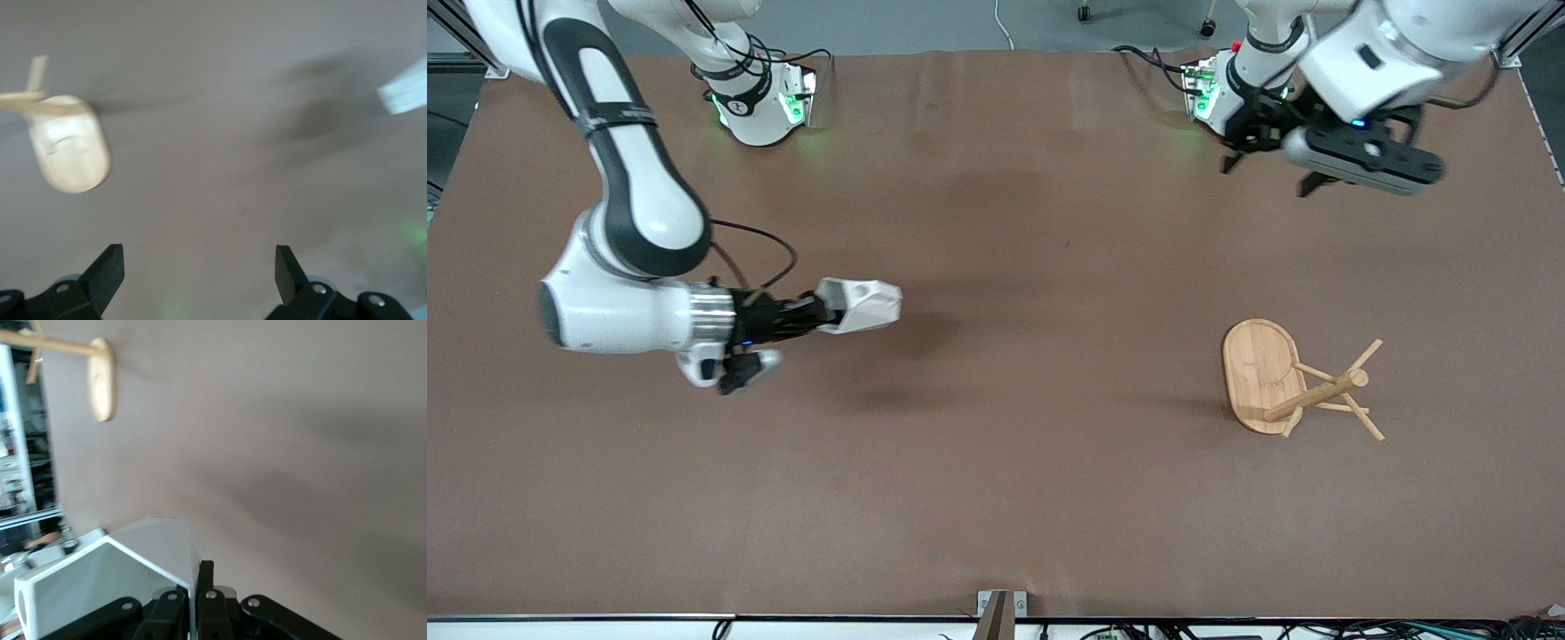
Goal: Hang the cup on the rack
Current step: 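Lift the cup with the right gripper while the left gripper approaches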
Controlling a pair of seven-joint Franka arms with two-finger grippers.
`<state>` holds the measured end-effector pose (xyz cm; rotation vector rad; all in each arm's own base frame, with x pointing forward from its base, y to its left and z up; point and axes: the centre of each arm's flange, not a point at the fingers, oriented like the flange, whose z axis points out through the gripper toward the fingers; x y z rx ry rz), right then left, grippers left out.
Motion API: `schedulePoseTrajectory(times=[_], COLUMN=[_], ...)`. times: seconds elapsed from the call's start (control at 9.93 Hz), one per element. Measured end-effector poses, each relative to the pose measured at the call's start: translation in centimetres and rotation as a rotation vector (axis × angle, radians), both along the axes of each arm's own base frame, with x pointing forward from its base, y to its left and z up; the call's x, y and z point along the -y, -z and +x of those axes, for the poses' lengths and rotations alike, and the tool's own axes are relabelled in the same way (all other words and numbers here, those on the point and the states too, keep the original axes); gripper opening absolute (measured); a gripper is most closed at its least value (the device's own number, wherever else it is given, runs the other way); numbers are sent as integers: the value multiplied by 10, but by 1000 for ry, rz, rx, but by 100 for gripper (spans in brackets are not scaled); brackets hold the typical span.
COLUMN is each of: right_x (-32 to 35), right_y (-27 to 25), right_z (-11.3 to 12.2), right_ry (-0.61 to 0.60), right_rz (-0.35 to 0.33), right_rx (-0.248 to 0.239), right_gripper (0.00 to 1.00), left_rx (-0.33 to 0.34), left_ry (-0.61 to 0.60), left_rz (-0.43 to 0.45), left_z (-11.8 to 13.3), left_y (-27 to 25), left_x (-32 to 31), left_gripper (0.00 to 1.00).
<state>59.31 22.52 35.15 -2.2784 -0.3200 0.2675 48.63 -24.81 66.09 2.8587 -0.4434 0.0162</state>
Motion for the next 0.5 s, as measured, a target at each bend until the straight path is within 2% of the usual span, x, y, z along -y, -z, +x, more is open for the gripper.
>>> schedulePoseTrajectory(times=[0.3,0.5], right_x=[-70,-105], right_y=[-22,-34], right_z=[-22,-36], right_ry=[8,-2], right_rz=[211,274], right_rx=[-72,-87], right_gripper=[5,5], left_rx=[15,68], left_ry=[208,341], left_rz=[-90,-120], left_z=[-18,-24], left_y=[19,39], left_x=[77,107], left_gripper=[100,100])
